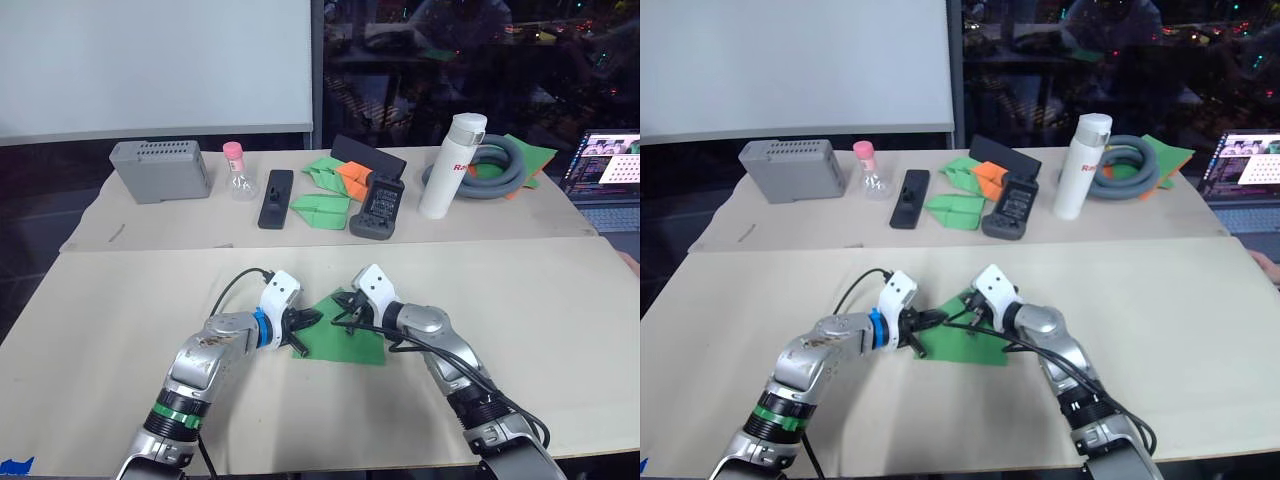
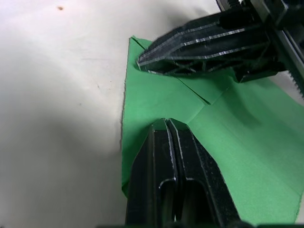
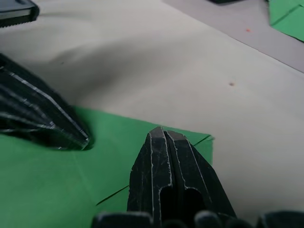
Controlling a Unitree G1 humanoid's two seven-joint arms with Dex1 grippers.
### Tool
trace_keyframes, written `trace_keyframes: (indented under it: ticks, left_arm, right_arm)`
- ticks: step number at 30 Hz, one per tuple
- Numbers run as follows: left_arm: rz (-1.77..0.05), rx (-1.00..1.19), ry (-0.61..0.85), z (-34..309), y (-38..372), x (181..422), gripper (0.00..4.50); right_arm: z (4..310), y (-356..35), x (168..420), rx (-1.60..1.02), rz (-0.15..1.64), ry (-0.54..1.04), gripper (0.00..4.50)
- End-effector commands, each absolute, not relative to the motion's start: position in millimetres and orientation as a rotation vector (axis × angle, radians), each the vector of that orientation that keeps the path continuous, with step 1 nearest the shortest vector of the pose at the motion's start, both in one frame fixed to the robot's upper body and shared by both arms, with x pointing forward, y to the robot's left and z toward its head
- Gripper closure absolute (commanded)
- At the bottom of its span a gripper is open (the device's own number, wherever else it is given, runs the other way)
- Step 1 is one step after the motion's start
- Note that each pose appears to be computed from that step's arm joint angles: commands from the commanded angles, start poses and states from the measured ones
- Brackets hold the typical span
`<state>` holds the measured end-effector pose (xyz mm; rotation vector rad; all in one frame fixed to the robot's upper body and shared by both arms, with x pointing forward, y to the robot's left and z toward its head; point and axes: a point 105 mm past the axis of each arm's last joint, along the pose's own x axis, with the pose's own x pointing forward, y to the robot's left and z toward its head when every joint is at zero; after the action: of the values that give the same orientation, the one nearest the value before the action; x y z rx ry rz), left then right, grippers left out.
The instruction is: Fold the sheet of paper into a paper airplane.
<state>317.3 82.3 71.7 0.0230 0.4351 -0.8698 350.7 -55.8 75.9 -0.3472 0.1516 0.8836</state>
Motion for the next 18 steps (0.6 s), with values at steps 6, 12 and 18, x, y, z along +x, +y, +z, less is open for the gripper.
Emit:
trace_keyframes:
  ticks: [6, 12, 18]
  left_arm:
    - [-0.713, 0.034, 0.598, 50, 144, 301, 4.45]
    - [-0.803, 0.034, 0.469, 89, 127, 300, 4.45]
    - [-0.834, -0.028, 0.337, 119, 100, 318, 4.45]
  right_arm:
    - [56, -59, 344, -0.383, 0.899, 0.228, 4.50]
    - [55, -57, 344, -0.381, 0.913, 0.236, 4.50]
    - [67, -62, 347, -0.369, 0.901, 0.211, 4.50]
